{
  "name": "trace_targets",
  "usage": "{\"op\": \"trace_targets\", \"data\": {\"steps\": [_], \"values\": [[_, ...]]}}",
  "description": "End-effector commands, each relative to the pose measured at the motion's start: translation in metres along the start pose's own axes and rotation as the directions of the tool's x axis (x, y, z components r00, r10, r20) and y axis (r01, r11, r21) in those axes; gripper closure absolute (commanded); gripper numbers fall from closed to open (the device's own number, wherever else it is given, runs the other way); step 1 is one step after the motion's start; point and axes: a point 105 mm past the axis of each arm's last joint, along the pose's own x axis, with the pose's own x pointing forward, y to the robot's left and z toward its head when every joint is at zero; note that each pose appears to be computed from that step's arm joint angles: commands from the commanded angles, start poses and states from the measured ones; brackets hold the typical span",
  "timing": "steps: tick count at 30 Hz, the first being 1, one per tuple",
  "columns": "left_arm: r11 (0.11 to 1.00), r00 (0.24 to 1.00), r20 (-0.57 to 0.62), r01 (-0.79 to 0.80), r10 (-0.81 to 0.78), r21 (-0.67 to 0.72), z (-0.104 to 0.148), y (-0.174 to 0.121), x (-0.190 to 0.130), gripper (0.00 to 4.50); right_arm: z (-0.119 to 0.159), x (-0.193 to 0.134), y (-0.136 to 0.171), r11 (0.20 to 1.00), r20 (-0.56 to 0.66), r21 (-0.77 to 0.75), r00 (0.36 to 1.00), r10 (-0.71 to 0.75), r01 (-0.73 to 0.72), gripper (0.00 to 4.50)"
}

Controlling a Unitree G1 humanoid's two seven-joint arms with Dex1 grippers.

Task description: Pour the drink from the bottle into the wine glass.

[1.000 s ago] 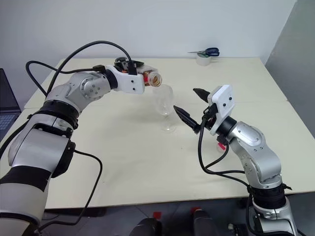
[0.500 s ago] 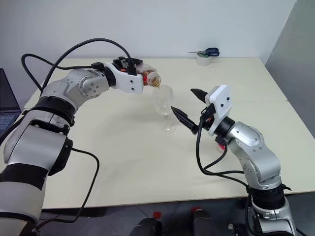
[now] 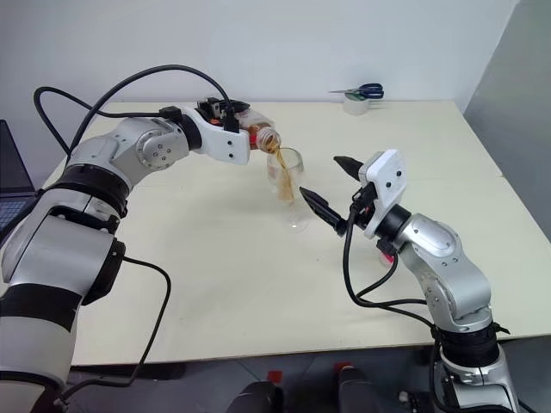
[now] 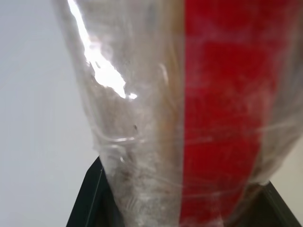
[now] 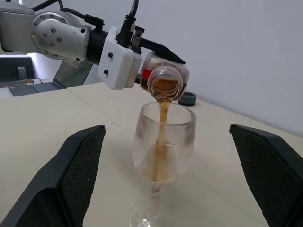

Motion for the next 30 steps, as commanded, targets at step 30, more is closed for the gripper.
{"op": "trace_targets", "data": {"steps": [30], "values": [[0.989, 0.993, -0.041, -0.101, 0.106, 0.111, -0.007, 0.046, -0.003, 2.81, 0.012, -0.003, -0.002, 0.999, 0.045, -0.041, 0.999, -0.003, 0.005, 0.0]]}}
